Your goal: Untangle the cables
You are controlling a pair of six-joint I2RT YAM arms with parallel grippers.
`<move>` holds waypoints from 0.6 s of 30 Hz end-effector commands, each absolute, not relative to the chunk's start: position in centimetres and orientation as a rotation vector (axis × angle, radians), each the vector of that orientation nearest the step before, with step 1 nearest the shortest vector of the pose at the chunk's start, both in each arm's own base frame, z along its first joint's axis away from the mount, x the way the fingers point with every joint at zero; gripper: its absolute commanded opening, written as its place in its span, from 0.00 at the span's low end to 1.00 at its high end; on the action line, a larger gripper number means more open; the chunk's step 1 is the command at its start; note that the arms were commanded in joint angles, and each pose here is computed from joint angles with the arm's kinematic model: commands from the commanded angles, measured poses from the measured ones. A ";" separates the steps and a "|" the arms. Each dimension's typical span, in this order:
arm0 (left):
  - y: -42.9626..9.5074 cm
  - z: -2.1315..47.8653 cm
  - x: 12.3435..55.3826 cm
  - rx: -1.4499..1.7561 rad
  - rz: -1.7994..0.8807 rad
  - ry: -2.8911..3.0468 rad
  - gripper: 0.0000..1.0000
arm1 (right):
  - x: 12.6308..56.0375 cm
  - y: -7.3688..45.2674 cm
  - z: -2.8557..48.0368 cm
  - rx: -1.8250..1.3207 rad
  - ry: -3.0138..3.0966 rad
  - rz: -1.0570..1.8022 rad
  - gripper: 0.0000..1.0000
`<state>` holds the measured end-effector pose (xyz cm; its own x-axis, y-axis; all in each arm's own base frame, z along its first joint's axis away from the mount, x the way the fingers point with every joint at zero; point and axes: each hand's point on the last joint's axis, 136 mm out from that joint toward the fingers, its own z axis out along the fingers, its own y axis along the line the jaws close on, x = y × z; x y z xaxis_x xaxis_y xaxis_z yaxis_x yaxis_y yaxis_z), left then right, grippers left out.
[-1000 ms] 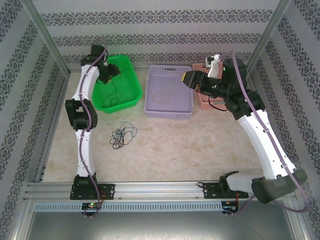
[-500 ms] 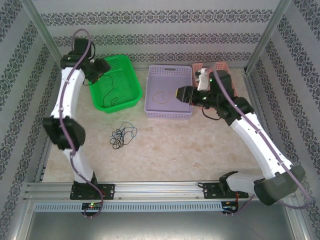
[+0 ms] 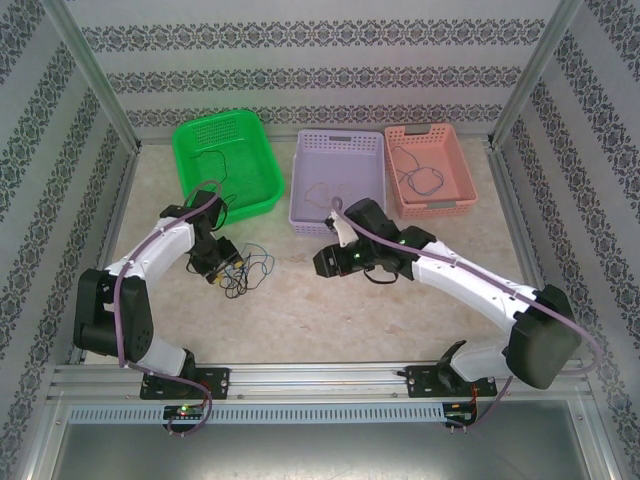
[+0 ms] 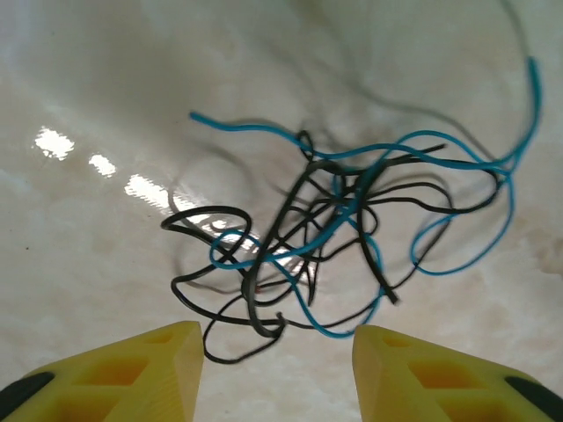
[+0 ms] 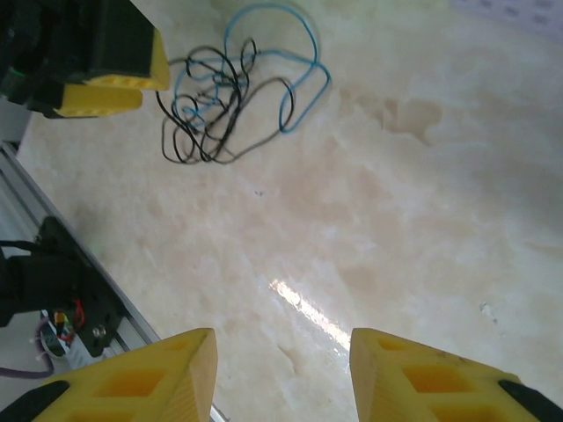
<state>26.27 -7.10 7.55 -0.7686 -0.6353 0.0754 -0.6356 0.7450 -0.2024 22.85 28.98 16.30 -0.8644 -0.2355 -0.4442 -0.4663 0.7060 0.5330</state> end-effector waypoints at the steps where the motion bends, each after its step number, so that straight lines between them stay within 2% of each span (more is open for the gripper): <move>1: -7.5 8.6 28.6 1.113 0.450 -3.016 0.43 | 22.8 29.8 16.4 -0.546 2.542 0.985 0.44; 8: -6.0 7.6 27.8 1.055 0.274 -3.043 0.38 | 22.6 29.6 15.8 -0.536 2.562 0.977 0.44; 16: -6.3 6.3 28.8 0.930 0.287 -3.090 0.34 | 22.6 29.8 15.7 -0.524 2.572 0.994 0.44; 18: -6.8 5.7 28.9 0.909 0.330 -3.089 0.31 | 22.7 30.0 15.6 -0.527 2.577 0.996 0.44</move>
